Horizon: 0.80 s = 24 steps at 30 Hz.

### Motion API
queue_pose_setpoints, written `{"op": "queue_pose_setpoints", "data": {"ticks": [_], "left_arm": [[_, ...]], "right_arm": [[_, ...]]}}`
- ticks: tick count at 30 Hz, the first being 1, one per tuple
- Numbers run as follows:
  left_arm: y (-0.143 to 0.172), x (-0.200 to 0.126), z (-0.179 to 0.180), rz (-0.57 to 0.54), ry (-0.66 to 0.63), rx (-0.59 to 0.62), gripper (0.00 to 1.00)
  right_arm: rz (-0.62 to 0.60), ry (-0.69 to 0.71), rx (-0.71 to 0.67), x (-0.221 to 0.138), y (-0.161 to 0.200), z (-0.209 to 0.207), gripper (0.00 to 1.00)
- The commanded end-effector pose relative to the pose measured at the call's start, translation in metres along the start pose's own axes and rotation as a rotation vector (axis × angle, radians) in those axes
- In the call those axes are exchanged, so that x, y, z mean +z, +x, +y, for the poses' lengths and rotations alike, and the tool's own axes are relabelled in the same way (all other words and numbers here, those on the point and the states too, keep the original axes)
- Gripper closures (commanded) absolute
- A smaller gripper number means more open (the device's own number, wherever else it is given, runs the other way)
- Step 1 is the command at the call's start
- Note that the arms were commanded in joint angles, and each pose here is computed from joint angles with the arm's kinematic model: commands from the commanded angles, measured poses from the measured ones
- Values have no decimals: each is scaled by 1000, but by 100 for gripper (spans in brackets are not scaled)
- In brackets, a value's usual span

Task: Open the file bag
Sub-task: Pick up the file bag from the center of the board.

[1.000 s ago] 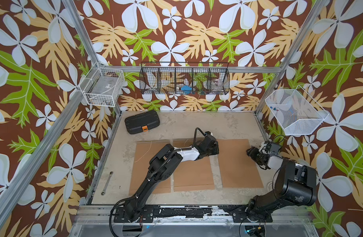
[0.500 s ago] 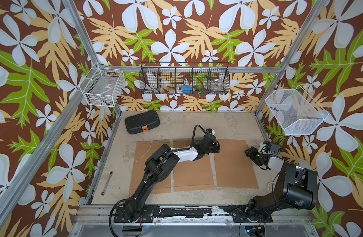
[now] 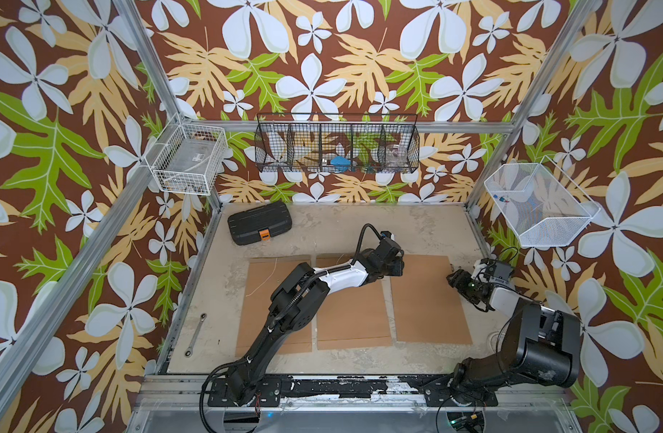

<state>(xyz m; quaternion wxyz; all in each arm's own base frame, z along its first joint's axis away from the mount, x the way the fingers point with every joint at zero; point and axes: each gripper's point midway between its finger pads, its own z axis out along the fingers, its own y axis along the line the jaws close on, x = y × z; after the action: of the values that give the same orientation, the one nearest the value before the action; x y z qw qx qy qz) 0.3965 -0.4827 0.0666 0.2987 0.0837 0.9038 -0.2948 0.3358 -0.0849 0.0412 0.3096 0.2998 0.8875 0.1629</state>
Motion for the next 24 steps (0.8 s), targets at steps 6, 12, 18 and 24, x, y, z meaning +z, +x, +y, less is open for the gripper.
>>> {"op": "queue_pose_setpoints", "data": {"ticks": [6, 12, 18, 24], "left_arm": [[31, 7, 31, 108, -133, 22, 41], [38, 20, 29, 143, -114, 22, 41], [44, 24, 27, 172, -98, 14, 41], [46, 25, 22, 185, -73, -1, 42]], "right_arm": [[8, 30, -6, 3, -1, -5, 33], [27, 45, 2, 10, 2, -11, 33], [53, 48, 16, 18, 8, -15, 33], [70, 33, 25, 23, 11, -15, 33]]}}
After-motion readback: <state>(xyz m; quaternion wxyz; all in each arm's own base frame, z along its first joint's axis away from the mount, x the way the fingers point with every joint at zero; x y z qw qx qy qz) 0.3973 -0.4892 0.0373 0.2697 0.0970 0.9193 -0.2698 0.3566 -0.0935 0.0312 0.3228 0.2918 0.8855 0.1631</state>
